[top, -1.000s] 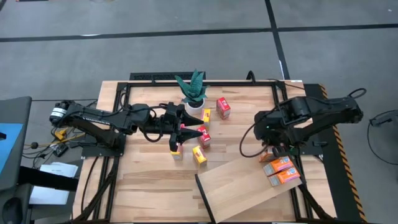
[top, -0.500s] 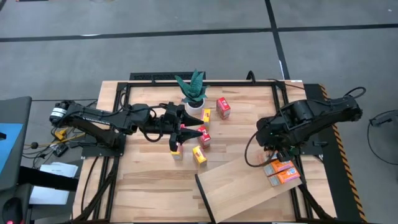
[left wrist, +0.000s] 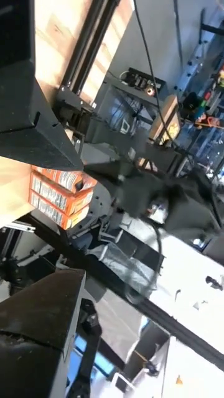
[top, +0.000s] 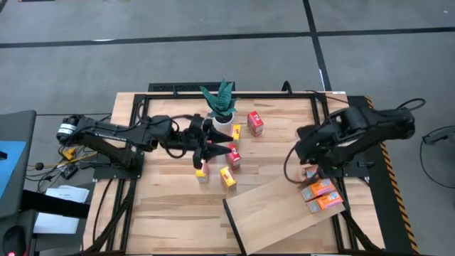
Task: Stack cereal on shelf
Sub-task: Put the orange cereal box on the shelf aligned with the other orange cereal boxes, then put the bottom right yellow cereal box on the shelf
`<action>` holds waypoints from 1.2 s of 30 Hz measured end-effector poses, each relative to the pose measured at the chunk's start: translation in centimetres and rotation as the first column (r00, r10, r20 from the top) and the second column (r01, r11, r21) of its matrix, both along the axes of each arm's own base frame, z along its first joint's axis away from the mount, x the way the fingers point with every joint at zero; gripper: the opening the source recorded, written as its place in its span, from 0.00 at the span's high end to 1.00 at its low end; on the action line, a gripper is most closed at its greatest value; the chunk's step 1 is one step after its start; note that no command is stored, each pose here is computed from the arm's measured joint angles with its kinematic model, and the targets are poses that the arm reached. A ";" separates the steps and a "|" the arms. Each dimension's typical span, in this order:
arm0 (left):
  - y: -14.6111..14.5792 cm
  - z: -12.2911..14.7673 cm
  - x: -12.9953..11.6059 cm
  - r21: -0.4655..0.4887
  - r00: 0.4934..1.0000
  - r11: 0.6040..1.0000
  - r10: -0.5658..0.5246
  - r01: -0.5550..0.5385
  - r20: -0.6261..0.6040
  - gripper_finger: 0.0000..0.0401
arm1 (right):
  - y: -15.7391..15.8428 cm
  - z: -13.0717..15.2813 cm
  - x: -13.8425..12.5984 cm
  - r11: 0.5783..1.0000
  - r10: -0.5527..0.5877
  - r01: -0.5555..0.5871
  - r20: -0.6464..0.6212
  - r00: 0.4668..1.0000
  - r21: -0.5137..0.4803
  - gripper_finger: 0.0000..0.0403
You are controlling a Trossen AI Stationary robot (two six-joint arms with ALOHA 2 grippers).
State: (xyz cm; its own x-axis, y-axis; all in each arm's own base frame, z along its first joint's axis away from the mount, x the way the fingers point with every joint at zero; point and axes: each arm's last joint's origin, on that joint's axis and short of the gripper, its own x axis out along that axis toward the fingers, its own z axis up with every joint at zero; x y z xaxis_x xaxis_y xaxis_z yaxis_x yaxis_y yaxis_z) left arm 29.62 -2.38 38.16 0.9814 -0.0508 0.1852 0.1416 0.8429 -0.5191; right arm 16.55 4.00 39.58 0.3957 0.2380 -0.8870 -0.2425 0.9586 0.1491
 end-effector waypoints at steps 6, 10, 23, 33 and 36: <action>1.1 0.0 0.1 -0.034 0.999 0.999 -0.033 0.032 -0.003 0.35 | -0.5 3.7 -1.2 1.000 -0.019 0.016 0.128 0.992 0.025 0.90; 1.5 0.0 0.1 -0.035 0.999 0.999 -0.034 0.034 -0.001 0.35 | -0.5 5.8 -2.4 0.999 -0.013 0.001 0.224 0.974 0.053 0.93; 2.9 1.9 -0.2 -0.072 0.992 0.992 -0.102 0.108 0.080 0.35 | -1.2 8.7 -8.2 0.982 -0.089 0.011 0.413 0.906 0.188 0.90; 5.3 4.7 -0.8 0.062 0.971 0.994 0.098 -0.086 -0.220 0.35 | -2.7 9.2 -11.8 0.942 -0.305 0.183 0.494 0.814 0.281 0.88; 5.5 4.5 -0.8 0.172 0.945 0.978 0.167 -0.122 -0.280 0.35 | -2.9 8.6 -12.1 0.937 -0.334 0.227 0.494 0.803 0.266 0.85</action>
